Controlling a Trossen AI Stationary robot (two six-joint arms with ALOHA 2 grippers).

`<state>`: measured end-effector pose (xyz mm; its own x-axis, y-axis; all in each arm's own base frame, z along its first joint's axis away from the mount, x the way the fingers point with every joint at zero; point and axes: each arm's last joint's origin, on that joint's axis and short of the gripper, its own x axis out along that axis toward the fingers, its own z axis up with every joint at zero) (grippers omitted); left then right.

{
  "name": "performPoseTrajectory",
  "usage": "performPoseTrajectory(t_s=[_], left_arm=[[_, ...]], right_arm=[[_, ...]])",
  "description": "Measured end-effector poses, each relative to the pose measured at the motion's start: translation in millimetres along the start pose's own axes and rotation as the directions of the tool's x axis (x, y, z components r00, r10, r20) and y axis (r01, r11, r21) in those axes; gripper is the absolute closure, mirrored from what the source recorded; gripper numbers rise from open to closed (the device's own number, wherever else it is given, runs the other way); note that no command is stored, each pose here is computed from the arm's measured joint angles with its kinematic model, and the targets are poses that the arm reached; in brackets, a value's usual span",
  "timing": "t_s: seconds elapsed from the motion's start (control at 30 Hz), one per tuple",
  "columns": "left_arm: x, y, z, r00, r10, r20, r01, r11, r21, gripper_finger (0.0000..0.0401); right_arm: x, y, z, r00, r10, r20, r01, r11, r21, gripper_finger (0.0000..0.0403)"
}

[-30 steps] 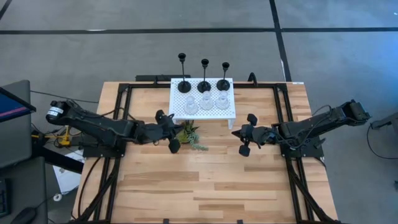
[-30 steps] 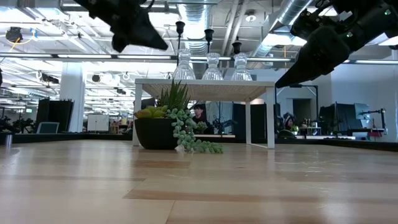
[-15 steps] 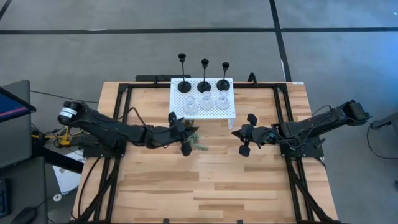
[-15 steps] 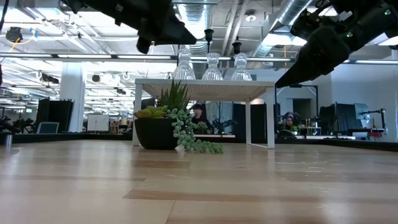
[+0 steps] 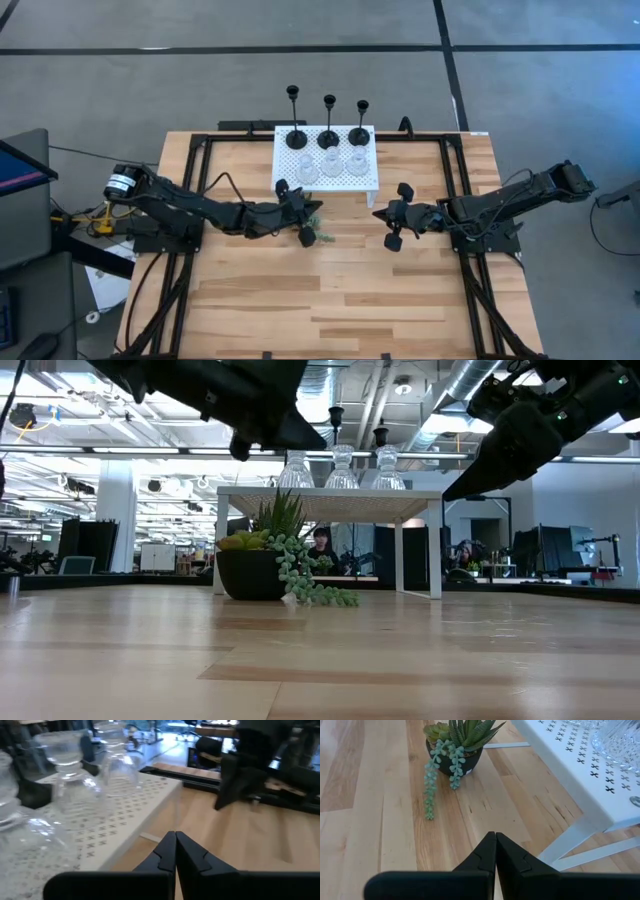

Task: Pick & Place candle stick holders
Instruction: Put the transparent glass candle holder on the shelf aligned with the transparent candle holder

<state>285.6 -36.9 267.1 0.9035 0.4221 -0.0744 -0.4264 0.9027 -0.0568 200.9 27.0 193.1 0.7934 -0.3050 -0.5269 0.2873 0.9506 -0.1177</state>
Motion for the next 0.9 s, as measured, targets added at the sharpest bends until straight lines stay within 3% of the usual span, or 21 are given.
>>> performPoseTrajectory(t_s=[0.53,0.9], left_arm=[[14,22,3,0.981,0.187,0.045,-0.187,0.982,-0.007,0.0398],[18,31,14,0.964,0.23,0.135,-0.237,0.971,0.036,0.0398]], right_arm=[[2,-3,0,1.0,-0.018,-0.002,0.018,1.0,0.01,0.0403],[1,-3,0,1.0,-0.015,-0.002,0.015,1.0,0.009,0.0403]])
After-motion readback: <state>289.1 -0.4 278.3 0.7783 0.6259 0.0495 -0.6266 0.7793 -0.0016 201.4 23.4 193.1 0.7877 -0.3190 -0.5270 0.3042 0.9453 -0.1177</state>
